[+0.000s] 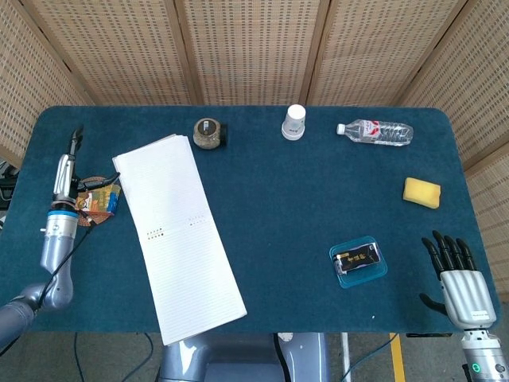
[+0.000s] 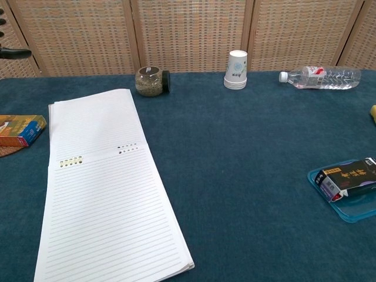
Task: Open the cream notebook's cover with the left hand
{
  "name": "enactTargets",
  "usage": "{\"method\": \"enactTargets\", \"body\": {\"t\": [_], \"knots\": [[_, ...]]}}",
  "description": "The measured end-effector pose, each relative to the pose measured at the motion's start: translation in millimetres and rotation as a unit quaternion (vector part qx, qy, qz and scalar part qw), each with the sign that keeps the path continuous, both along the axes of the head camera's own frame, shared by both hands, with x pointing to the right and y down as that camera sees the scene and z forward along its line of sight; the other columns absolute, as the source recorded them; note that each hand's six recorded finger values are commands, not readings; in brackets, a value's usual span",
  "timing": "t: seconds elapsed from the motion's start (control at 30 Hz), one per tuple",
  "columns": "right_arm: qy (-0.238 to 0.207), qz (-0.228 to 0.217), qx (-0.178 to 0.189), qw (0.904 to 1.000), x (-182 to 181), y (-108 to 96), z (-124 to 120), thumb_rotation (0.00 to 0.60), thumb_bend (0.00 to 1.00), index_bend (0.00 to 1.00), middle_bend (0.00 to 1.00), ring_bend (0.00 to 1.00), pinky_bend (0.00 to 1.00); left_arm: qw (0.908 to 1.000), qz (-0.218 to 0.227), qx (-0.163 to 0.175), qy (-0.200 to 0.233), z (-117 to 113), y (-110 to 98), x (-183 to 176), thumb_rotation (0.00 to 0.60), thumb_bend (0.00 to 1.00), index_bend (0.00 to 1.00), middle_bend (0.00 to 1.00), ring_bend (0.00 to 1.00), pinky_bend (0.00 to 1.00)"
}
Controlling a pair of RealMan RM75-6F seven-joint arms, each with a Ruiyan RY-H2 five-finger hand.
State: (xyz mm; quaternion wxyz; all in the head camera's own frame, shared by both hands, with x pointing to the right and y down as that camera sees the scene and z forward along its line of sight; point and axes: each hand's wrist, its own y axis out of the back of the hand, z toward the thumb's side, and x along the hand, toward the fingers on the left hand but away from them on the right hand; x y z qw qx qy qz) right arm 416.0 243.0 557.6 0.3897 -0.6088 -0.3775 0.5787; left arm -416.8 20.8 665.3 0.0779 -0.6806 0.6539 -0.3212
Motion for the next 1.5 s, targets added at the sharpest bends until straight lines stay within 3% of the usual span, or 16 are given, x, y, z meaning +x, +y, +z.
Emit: {"method": "enactTargets", "body": {"t": [0.17, 0.33, 0.5, 0.57, 0.73, 0.87, 0.97, 1.07, 1.5], "knots": [[-0.005, -0.001, 0.002, 1.0, 0, 1, -3, 0.6, 0.0, 0.04, 0.0, 0.0, 0.0, 0.9991, 0.015, 0.019, -0.036, -25, 5, -19, 0.6, 0.0, 0.0, 0.0, 0.0, 0.0], [-0.009, 0.001, 0.003, 1.0, 1, 0, -4, 0.6, 0.0, 0.04, 0.0, 0.0, 0.0, 0.9892, 0.075, 0.013, -0.126, -48, 23, -34, 0.6, 0.0, 0.0, 0.0, 0.0, 0.0], [-0.013, 0.003, 0.006, 0.9999, 3, -1, -5, 0.6, 0.0, 0.04, 0.0, 0.0, 0.0, 0.9607, 0.14, -0.005, -0.239, -71, 60, -45, 0.6, 0.0, 0.0, 0.0, 0.0, 0.0], [-0.015, 0.004, 0.007, 0.9999, 3, -1, -5, 0.6, 0.0, 0.04, 0.0, 0.0, 0.0, 0.9508, 0.159, -0.019, -0.265, -82, 82, -46, 0.6, 0.0, 0.0, 0.0, 0.0, 0.0], [-0.02, 0.004, 0.011, 0.9997, 5, -2, -7, 0.6, 0.0, 0.04, 0.0, 0.0, 0.0, 0.9362, 0.176, -0.047, -0.301, -104, 132, -53, 0.6, 0.0, 0.0, 0.0, 0.0, 0.0], [-0.023, 0.005, 0.014, 0.9996, 7, -4, -9, 0.6, 0.0, 0.04, 0.0, 0.0, 0.0, 0.9127, 0.18, -0.054, -0.363, -116, 171, -62, 0.6, 0.0, 0.0, 0.0, 0.0, 0.0], [-0.023, 0.005, 0.017, 0.9996, 8, -5, -10, 0.6, 0.0, 0.04, 0.0, 0.0, 0.0, 0.9022, 0.187, -0.06, -0.384, -121, 199, -58, 0.6, 0.0, 0.0, 0.0, 0.0, 0.0], [-0.025, 0.004, 0.02, 0.9995, 8, -5, -12, 0.6, 0.0, 0.04, 0.0, 0.0, 0.0, 0.9006, 0.196, -0.063, -0.383, -120, 212, -50, 0.6, 0.0, 0.0, 0.0, 0.0, 0.0], [-0.027, 0.006, 0.028, 0.9992, 9, -5, -15, 0.6, 0.0, 0.03, 0.0, 0.0, 0.0, 0.9063, 0.203, -0.053, -0.367, -120, 212, -44, 0.6, 0.0, 0.0, 0.0, 0.0, 0.0]]}}
